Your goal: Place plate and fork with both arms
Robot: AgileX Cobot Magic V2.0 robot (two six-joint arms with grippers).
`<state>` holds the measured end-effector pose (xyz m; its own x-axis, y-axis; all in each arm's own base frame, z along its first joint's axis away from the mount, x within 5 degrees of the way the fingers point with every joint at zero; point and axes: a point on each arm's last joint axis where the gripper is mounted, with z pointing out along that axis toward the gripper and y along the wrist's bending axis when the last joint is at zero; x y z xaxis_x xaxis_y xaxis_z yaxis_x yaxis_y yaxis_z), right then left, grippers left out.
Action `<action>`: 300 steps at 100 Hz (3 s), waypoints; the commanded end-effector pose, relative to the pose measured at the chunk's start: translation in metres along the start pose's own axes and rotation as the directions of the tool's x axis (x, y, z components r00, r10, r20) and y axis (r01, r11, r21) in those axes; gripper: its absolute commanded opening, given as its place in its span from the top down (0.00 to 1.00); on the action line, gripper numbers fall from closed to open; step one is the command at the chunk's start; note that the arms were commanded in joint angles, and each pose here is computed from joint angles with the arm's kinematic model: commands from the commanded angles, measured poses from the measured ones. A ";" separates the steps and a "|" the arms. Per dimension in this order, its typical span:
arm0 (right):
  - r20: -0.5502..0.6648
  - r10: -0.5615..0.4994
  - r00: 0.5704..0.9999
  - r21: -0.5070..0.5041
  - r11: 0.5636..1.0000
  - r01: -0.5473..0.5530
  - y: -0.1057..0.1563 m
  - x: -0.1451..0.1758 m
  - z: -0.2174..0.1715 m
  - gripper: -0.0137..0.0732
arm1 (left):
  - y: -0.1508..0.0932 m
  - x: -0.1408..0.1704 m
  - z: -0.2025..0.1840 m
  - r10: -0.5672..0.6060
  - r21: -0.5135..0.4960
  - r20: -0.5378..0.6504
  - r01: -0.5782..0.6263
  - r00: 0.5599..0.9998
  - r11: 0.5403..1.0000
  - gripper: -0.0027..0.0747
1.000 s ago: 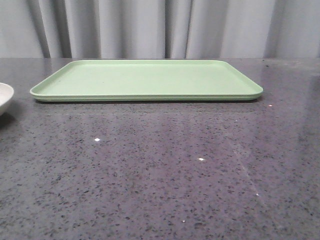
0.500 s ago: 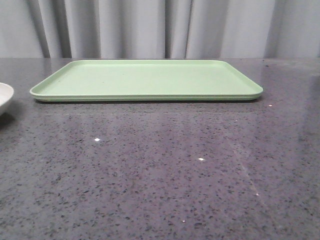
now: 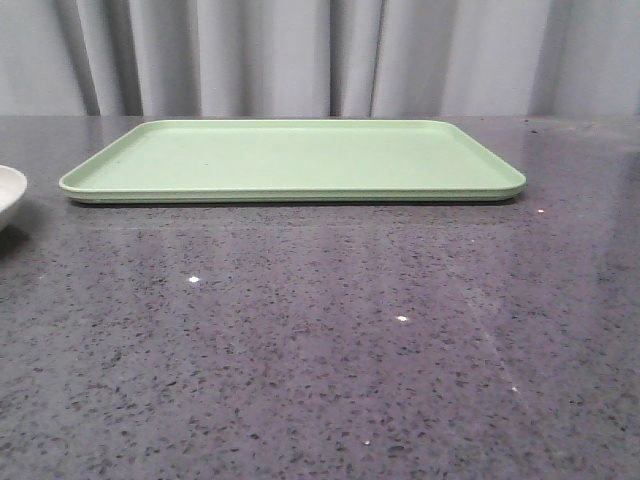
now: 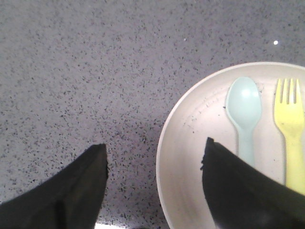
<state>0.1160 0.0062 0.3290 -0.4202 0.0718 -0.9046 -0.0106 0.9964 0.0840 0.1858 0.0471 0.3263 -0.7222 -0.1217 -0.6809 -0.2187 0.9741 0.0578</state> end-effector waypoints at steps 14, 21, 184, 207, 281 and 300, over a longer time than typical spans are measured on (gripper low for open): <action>0.083 -0.002 0.997 -0.001 1.000 0.002 0.001 -0.015 -0.003 0.30 | 0.001 -0.025 0.015 -0.012 0.003 -0.096 0.013 0.995 1.000 0.43; 0.083 -0.002 0.997 -0.001 1.000 0.002 0.001 -0.015 -0.003 0.30 | 0.001 -0.027 0.024 0.026 0.010 -0.149 -0.025 0.988 1.000 0.43; 0.080 -0.002 0.997 0.000 1.000 0.002 0.001 -0.015 -0.003 0.30 | 0.007 -0.019 0.081 -0.022 0.168 -0.370 0.091 0.929 0.982 0.99; 0.080 -0.002 0.997 0.000 1.000 0.002 0.001 -0.015 -0.003 0.30 | 0.010 -0.022 0.063 -0.038 0.189 -0.316 0.102 0.948 0.977 0.99; 0.072 -0.002 0.997 0.000 1.000 0.002 0.000 -0.014 -0.003 0.30 | -0.010 -0.054 0.031 -0.092 0.476 -0.179 0.168 0.979 0.863 0.99; 0.070 -0.002 0.998 0.000 1.000 0.002 0.000 -0.014 -0.003 0.30 | -0.018 -0.065 0.031 -0.186 0.539 -0.138 0.231 0.973 0.810 0.99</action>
<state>0.1154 0.0062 0.3277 -0.4340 0.0711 -0.8981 -0.0090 0.9965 0.0833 0.2514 0.0507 0.3235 -0.8301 -0.2645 -0.4909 -0.0231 0.8959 -0.4436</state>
